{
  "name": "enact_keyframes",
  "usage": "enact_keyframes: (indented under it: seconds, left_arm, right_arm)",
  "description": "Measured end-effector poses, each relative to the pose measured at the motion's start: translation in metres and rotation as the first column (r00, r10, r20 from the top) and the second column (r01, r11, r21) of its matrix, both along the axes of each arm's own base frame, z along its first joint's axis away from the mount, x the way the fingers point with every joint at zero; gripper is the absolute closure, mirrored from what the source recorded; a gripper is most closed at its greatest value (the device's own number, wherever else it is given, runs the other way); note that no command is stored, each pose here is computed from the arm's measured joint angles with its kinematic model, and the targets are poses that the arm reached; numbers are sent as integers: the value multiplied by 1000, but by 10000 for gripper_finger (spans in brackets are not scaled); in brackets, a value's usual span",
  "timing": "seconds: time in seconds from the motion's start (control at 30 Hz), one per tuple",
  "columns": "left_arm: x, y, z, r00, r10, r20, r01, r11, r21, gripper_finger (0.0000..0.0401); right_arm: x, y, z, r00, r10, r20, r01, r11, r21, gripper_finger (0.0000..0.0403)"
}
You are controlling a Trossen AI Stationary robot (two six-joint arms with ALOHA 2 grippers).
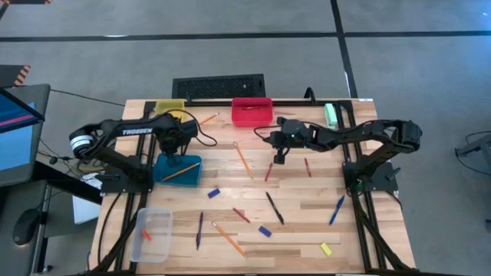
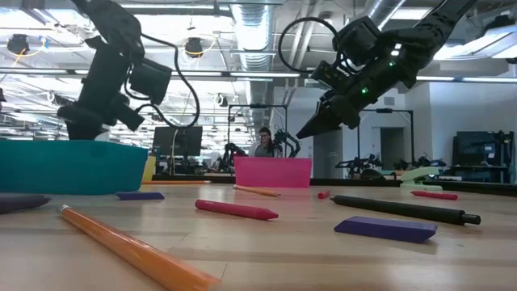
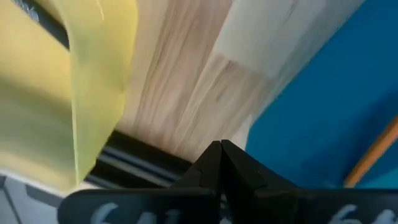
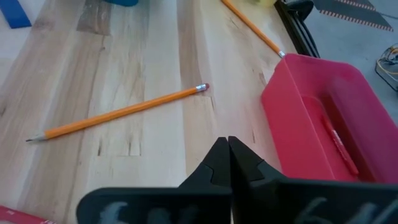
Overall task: Sort crayons/erasers/pens/pencils in bins
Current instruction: Put the red crayon into the red bin
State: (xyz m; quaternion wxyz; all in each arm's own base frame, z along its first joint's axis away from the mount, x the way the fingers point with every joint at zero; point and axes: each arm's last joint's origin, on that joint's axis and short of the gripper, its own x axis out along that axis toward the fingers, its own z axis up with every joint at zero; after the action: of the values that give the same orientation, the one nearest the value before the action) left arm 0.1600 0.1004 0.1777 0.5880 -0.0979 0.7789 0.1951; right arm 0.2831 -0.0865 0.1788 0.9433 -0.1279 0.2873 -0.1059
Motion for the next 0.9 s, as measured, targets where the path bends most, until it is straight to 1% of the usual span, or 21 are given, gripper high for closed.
enact_keyframes:
  seconds: [0.1,0.23,0.3,0.4,0.47,0.67,0.8,0.9]
  left_arm:
    - [0,-2,10,1000,1,7,-1,1000,6,401]
    - [-1,-4,22,996,12,84,-13,1000,9,401]
    - [-2,-5,25,995,12,97,-14,1000,21,401]
    - [-3,-4,26,996,11,91,-17,997,73,401]
    - [-1,-1,25,993,0,119,-10,997,80,401]
    - [7,3,17,980,-49,194,48,999,11,401]
    - [8,0,17,976,-55,212,64,997,-32,401]
    - [8,-4,17,976,-76,203,90,994,-57,401]
  right_arm:
    - [0,0,0,1000,0,-1,0,1000,0,399]
    - [0,0,0,1000,0,-3,0,1000,1,399]
    - [0,0,0,1000,1,-4,-1,1000,0,400]
    - [0,0,0,1000,1,-5,-1,1000,0,399]
    - [0,0,0,1000,1,-5,-1,1000,0,398]
    - [0,1,0,1000,5,-6,-5,1000,0,400]
    - [1,4,0,1000,16,-7,-16,1000,-3,399]
    - [1,4,0,1000,17,-7,-17,1000,-5,400]
